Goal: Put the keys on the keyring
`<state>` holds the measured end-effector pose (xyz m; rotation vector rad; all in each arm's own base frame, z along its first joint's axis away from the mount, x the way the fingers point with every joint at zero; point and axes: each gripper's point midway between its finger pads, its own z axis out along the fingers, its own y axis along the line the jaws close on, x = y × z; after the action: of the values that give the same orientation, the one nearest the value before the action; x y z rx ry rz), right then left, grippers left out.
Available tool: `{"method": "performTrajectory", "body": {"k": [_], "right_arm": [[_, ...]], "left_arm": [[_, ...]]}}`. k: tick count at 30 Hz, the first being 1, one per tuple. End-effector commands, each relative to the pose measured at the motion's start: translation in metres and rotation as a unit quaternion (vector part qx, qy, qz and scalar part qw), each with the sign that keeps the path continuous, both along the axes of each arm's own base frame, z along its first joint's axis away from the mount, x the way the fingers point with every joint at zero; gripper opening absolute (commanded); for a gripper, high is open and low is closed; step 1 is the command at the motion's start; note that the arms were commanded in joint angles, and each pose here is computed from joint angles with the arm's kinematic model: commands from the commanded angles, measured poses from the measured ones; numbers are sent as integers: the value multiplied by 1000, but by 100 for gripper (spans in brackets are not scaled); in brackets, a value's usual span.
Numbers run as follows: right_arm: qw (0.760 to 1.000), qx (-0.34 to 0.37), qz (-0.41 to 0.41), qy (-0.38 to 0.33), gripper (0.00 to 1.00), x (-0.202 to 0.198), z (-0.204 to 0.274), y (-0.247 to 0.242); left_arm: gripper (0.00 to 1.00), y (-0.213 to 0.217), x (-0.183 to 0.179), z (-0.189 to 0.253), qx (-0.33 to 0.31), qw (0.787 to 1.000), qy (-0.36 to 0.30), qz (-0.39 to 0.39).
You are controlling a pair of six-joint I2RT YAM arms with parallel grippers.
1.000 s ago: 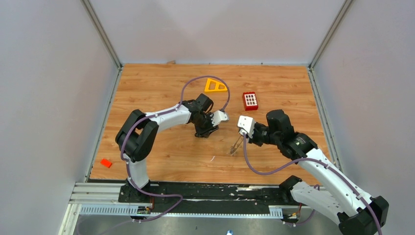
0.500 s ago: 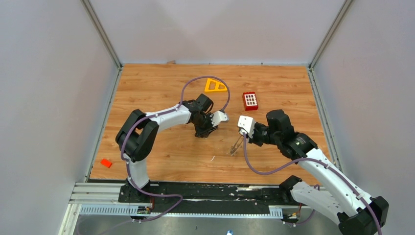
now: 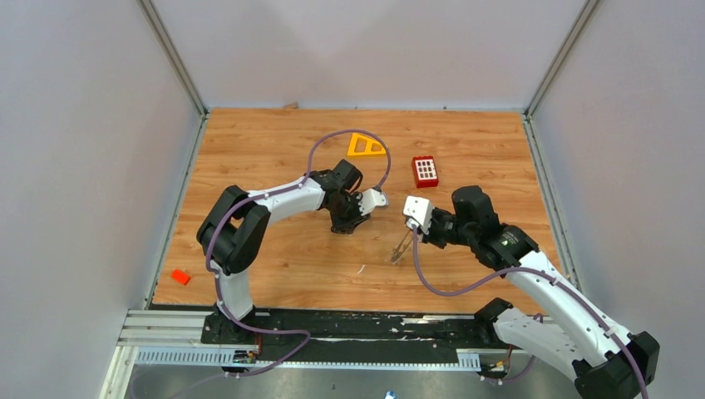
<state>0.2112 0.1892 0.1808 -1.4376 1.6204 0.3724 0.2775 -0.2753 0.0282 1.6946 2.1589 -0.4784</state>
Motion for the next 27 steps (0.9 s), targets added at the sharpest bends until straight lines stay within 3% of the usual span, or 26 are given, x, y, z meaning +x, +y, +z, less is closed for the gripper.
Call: {"method": "performTrajectory", "body": {"k": [1, 17, 21, 25, 27], "right_arm": [[1000, 13, 6, -15, 0, 4, 10, 4], [1000, 12, 5, -14, 0, 4, 9, 4], [1000, 11, 5, -14, 0, 4, 9, 4], [1000, 12, 5, -15, 0, 4, 10, 4], [1000, 12, 6, -14, 0, 4, 10, 4]], "left_arm": [[31, 0, -6, -2, -3, 1000, 9, -9], [21, 0, -9, -5, -4, 1000, 16, -9], [14, -1, -8, -3, -7, 1000, 15, -10], [0, -4, -7, 0, -13, 1000, 14, -12], [0, -5, -7, 4, -17, 1000, 11, -14]]}}
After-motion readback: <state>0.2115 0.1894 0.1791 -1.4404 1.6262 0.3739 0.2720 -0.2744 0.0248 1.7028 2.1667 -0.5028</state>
